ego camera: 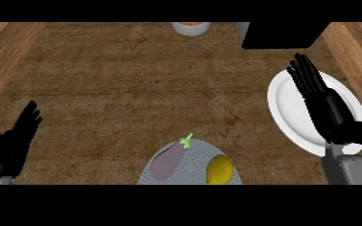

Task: Pick the lemon from the placemat and place it in the plate

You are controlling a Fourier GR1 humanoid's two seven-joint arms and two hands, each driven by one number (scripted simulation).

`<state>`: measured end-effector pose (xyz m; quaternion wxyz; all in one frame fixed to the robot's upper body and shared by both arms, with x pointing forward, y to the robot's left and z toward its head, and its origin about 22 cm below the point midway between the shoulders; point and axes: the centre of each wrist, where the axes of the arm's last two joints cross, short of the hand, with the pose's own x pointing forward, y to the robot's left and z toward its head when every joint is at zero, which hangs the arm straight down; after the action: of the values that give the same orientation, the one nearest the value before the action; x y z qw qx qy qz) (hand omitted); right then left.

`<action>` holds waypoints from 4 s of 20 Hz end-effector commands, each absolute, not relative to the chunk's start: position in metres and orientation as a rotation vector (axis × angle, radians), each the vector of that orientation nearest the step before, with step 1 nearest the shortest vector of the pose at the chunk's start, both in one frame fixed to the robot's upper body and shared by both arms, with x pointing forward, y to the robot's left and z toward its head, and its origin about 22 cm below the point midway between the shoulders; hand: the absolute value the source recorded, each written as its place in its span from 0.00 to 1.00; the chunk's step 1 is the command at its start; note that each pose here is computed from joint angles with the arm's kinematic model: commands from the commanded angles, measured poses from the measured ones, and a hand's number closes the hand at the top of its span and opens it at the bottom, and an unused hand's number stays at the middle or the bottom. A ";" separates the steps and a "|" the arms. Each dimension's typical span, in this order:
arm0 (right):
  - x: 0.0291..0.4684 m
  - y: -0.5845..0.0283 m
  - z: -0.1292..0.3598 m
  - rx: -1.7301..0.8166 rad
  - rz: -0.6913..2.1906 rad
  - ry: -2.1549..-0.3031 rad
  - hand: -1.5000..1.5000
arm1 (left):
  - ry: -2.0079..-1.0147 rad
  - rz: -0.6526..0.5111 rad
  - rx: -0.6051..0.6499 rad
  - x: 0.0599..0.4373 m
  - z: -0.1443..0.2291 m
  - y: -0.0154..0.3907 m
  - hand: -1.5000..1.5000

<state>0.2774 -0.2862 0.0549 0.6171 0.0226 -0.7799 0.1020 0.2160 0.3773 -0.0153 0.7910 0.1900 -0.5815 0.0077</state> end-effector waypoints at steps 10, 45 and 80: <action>0.190 -0.281 -0.083 -0.099 -0.019 -0.934 0.00 | -1.772 -0.436 0.046 0.272 0.072 0.283 0.50; 0.244 -0.293 0.075 -0.036 0.209 -0.411 0.00 | -1.770 -0.458 0.029 0.273 0.073 0.261 0.50; 0.223 -0.155 -0.010 0.214 0.415 -0.312 0.00 | -1.777 -0.466 0.009 0.273 0.080 0.262 0.50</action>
<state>0.2234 -0.1863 0.0009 0.9534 0.0875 -0.2098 0.1984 0.2736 0.2669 0.0774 0.6073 0.0076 -0.7695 -0.1974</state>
